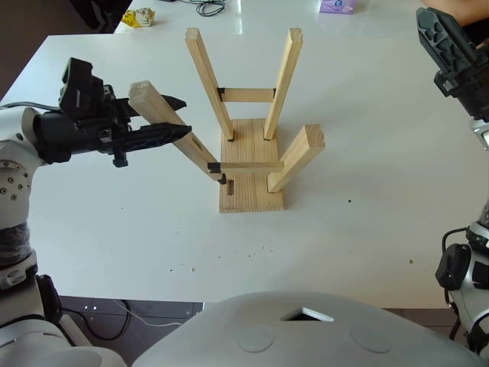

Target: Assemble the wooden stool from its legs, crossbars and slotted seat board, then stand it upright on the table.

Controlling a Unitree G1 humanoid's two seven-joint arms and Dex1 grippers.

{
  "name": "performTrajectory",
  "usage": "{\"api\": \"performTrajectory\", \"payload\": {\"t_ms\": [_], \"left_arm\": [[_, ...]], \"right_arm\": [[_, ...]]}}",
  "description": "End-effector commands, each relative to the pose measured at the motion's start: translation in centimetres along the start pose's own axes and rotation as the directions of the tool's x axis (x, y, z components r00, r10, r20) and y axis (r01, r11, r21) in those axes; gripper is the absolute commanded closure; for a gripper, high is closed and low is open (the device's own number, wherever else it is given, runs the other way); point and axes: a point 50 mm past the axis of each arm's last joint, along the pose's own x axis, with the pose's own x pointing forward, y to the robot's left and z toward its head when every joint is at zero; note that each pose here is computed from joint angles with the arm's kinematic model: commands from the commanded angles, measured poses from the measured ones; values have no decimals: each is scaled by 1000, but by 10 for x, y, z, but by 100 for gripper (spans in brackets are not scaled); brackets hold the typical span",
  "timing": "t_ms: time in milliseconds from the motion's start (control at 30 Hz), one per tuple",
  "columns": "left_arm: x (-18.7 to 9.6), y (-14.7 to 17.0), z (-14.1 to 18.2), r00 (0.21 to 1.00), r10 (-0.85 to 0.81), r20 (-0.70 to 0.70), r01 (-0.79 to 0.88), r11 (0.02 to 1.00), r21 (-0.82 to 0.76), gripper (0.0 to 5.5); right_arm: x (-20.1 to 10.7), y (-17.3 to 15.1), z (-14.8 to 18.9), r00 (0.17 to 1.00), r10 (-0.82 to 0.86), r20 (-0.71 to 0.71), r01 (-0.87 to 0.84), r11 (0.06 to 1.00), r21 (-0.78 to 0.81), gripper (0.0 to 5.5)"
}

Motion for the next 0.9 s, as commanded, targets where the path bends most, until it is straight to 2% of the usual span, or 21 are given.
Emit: {"api": "performTrajectory", "payload": {"t_ms": [33,200,467,700,900], "left_arm": [[6,-14,-22,1000,9,23,-8,999,-45,345],[5,-28,-43,998,58,11,-57,995,-77,345],[-1,-42,-58,995,49,-82,-54,997,-59,345],[-2,-40,-55,993,26,-114,-30,999,-28,345],[12,-48,-49,997,45,-59,-46,999,-14,345]], "right_arm": [[13,-3,10,999,28,-22,-29,999,-23,29],[23,-7,13,997,56,-50,-57,998,-12,29],[23,-9,13,996,54,-66,-54,998,-10,29],[17,-8,10,998,29,-47,-30,999,-12,29],[6,-3,6,1000,-15,-28,14,1000,-16,29]]}}
